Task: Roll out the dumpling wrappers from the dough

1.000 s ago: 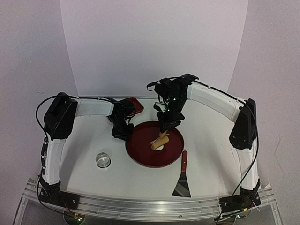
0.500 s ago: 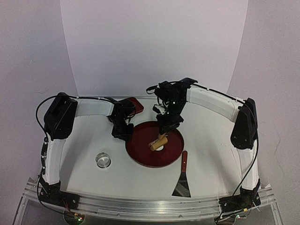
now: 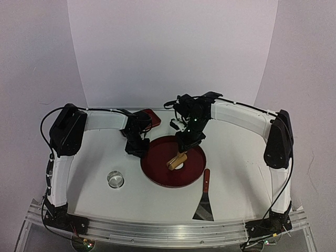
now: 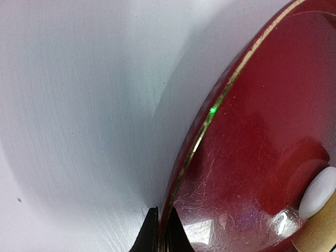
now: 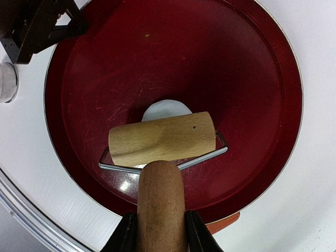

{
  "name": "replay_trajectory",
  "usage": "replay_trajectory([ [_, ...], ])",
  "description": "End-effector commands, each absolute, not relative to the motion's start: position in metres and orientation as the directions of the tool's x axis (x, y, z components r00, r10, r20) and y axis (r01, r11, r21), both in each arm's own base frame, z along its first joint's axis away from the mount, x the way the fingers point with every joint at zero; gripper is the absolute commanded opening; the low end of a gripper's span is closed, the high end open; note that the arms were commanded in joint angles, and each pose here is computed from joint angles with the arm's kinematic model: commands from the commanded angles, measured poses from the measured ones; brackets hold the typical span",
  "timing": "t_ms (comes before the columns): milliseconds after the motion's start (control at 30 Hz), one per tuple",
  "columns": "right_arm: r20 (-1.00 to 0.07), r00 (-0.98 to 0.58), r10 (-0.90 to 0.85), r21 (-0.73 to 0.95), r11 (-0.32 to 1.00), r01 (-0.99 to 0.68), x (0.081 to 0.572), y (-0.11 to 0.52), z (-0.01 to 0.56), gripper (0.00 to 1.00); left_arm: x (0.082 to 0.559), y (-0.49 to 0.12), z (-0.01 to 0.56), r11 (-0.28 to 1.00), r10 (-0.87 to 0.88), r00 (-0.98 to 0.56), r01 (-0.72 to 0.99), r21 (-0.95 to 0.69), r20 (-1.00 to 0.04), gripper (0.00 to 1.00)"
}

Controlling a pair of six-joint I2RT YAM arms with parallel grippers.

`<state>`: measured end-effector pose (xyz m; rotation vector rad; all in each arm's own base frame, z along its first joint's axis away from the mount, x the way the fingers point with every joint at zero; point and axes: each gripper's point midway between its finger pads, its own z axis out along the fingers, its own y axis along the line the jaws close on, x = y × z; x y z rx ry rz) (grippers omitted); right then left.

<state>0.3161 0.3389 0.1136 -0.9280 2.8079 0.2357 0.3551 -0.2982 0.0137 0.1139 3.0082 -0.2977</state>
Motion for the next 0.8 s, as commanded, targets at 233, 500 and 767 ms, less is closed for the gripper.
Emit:
replay_trajectory([
  [233,0.132,-0.775,-0.618,-0.113,0.767,-0.632,0.291,0.282,-0.023,0.00,0.330,-0.254,-0.024,0.999,0.025,-1.000,0.025,0.029,0.005,0.00],
  [500,0.128,-0.773,-0.621,-0.110,0.766,-0.633,0.301,0.287,-0.048,0.00,0.325,-0.252,-0.021,0.999,0.028,-0.999,0.029,0.036,0.025,0.00],
  [767,0.124,-0.779,-0.614,-0.110,0.772,-0.626,0.314,0.292,-0.062,0.00,0.322,-0.250,-0.020,0.999,0.032,-0.999,0.033,0.035,0.027,0.00],
])
